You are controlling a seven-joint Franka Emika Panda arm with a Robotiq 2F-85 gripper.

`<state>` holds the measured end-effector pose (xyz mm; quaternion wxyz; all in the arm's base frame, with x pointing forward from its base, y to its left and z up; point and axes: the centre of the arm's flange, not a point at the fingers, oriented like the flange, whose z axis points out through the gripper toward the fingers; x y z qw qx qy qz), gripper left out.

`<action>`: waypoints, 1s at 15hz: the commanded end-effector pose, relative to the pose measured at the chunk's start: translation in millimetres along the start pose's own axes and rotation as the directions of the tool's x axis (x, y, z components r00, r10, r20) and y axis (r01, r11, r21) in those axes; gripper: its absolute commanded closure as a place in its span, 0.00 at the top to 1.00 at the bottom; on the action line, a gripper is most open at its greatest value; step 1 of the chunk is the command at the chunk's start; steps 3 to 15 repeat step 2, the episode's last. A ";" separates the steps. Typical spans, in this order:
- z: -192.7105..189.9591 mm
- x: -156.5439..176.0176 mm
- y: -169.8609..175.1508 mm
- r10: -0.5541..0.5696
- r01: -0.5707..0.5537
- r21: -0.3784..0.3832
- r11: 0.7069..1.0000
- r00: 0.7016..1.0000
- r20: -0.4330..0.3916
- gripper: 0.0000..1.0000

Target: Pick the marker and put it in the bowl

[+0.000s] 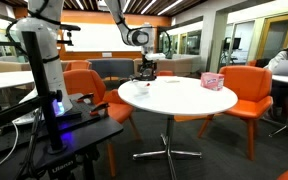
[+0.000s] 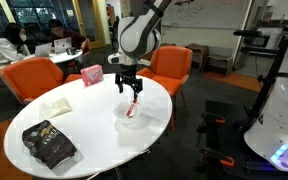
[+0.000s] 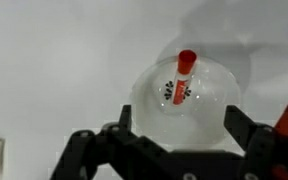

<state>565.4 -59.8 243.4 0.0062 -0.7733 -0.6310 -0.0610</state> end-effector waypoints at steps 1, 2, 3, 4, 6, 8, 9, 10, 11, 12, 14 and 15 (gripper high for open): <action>-13.1 -2.7 -14.3 -0.026 0.026 -0.001 1.000 0.998 -0.059 1.00; -14.0 -2.5 -15.7 -0.044 0.043 -0.010 0.999 0.997 -0.065 1.00; -14.0 -2.5 -15.7 -0.044 0.043 -0.010 0.999 0.997 -0.065 1.00; -14.0 -2.5 -15.7 -0.044 0.043 -0.010 0.999 0.997 -0.065 1.00; -14.0 -2.5 -15.7 -0.044 0.043 -0.010 0.999 0.997 -0.065 1.00; -14.0 -2.5 -15.7 -0.044 0.043 -0.010 0.999 0.997 -0.065 1.00; -14.0 -2.5 -15.7 -0.044 0.043 -0.010 0.999 0.997 -0.065 1.00; -14.0 -2.5 -15.7 -0.044 0.043 -0.010 0.999 0.997 -0.065 1.00; -14.0 -2.5 -15.7 -0.044 0.043 -0.010 0.999 0.997 -0.065 1.00; -14.0 -2.5 -15.7 -0.044 0.043 -0.010 0.999 0.997 -0.065 1.00; -14.0 -2.5 -15.7 -0.044 0.043 -0.010 0.999 0.997 -0.065 1.00; -14.0 -2.5 -15.7 -0.044 0.043 -0.010 0.999 0.997 -0.065 1.00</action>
